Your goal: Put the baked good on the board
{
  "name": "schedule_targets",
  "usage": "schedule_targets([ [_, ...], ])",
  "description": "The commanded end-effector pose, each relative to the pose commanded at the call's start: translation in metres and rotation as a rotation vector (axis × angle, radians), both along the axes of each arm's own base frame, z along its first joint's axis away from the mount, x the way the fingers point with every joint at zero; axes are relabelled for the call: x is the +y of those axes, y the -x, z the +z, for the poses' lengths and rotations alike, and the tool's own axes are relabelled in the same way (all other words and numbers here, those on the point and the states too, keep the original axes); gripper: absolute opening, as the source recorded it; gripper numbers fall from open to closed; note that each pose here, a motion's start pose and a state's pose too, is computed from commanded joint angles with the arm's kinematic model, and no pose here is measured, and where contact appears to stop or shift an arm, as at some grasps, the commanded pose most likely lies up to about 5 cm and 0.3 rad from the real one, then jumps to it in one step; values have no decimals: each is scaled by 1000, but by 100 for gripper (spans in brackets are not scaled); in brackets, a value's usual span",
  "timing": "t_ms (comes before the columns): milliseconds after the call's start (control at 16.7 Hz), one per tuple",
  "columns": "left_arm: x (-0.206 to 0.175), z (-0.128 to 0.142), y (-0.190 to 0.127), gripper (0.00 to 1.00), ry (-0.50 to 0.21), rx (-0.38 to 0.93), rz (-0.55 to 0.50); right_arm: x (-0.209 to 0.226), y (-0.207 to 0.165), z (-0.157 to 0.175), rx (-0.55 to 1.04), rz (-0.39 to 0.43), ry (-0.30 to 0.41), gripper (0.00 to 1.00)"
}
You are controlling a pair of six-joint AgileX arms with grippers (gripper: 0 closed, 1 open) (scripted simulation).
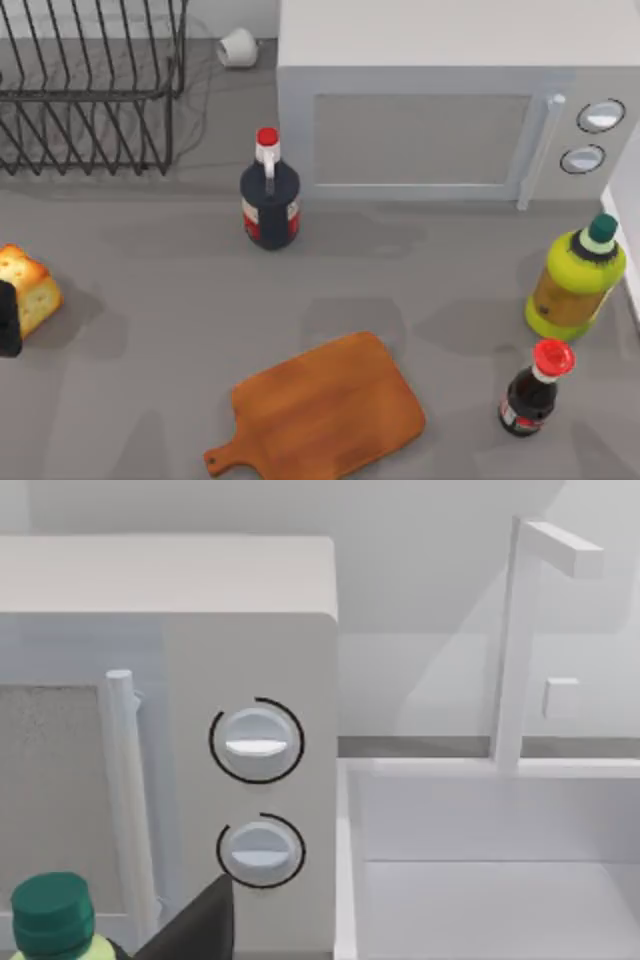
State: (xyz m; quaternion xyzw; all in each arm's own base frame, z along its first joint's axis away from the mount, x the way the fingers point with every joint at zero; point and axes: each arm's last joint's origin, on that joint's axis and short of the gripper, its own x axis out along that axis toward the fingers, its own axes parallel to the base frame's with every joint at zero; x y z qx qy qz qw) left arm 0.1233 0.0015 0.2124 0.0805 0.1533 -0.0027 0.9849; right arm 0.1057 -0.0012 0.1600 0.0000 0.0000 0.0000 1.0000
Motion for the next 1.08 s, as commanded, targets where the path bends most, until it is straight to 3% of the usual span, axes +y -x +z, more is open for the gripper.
schedule_targets([
  [300, 4, 22, -63, 100, -147, 475, -86, 0, 0, 0, 0, 0, 0, 100],
  [600, 10, 7, -140, 100, -244, 917, -246, 0, 0, 0, 0, 0, 0, 100],
  [840, 15, -11, -188, 100, -283, 1128, -365, 0, 0, 0, 0, 0, 0, 100],
  [1080, 19, -27, -216, 100, -297, 1231, -436, 0, 0, 0, 0, 0, 0, 100],
])
